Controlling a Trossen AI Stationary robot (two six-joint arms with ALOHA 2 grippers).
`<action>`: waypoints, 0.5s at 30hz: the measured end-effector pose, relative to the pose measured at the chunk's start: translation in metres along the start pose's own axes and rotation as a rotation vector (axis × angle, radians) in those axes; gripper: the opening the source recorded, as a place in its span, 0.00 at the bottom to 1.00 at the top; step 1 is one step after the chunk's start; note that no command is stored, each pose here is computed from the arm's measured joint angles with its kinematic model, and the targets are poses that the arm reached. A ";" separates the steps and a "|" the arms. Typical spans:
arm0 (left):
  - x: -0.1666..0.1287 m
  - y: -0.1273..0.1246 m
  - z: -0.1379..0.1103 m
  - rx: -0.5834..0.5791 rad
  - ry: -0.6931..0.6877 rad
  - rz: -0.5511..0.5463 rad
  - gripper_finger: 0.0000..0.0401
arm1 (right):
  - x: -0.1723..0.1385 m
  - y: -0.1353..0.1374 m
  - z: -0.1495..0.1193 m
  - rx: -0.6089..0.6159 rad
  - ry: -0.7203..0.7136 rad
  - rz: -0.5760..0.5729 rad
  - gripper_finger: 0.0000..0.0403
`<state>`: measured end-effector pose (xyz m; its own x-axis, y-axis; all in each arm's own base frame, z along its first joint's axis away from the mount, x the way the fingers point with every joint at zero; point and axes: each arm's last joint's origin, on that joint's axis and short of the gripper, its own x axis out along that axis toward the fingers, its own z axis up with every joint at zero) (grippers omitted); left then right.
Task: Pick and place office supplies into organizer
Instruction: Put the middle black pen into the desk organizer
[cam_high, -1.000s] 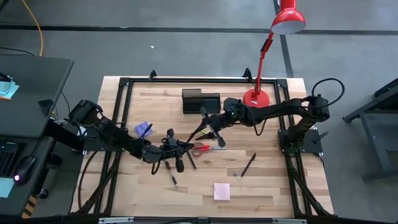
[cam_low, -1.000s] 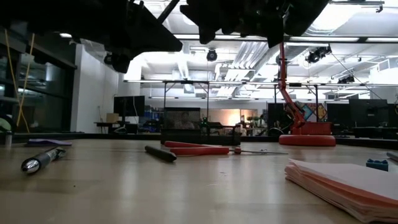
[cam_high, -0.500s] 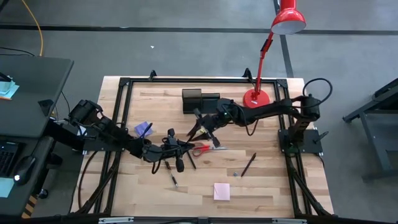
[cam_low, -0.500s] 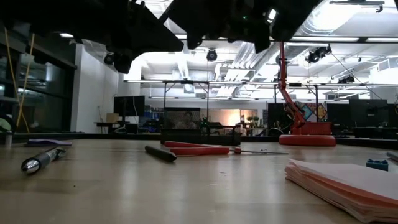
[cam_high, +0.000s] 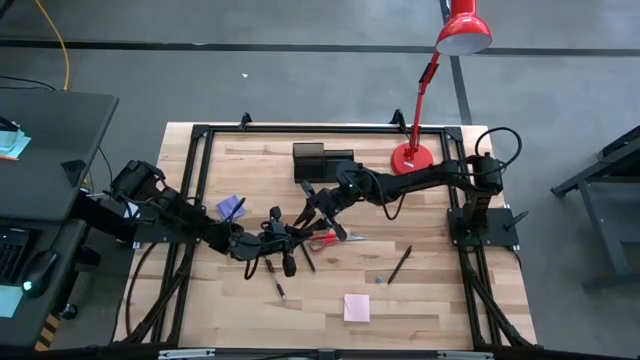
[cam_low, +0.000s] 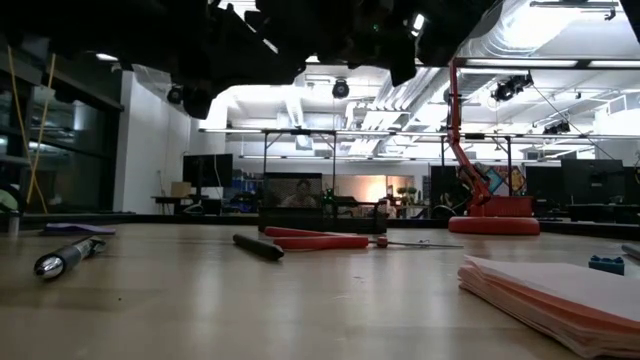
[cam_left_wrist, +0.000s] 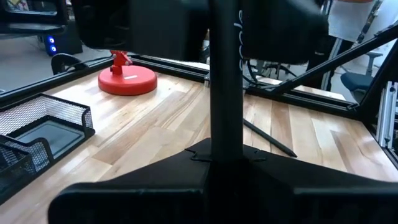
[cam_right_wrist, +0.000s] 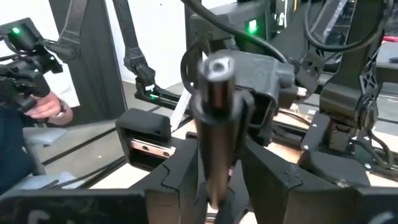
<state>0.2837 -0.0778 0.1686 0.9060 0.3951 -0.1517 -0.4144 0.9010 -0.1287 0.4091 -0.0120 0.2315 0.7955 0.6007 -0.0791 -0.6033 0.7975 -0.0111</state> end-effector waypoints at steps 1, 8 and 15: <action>0.000 0.000 0.000 0.001 0.002 0.000 0.00 | 0.000 0.000 0.000 0.002 0.000 0.003 0.28; 0.000 0.002 -0.006 -0.011 0.045 0.028 0.00 | 0.000 0.001 0.002 -0.009 -0.016 0.039 0.27; 0.000 0.002 -0.006 -0.025 0.052 0.020 0.02 | -0.001 0.001 0.002 -0.008 -0.011 0.050 0.04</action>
<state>0.2820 -0.0774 0.1621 0.8920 0.4026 -0.2054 -0.4352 0.8878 -0.1497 0.4079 -0.0114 0.2331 0.7648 0.6406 -0.0686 -0.6429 0.7658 -0.0152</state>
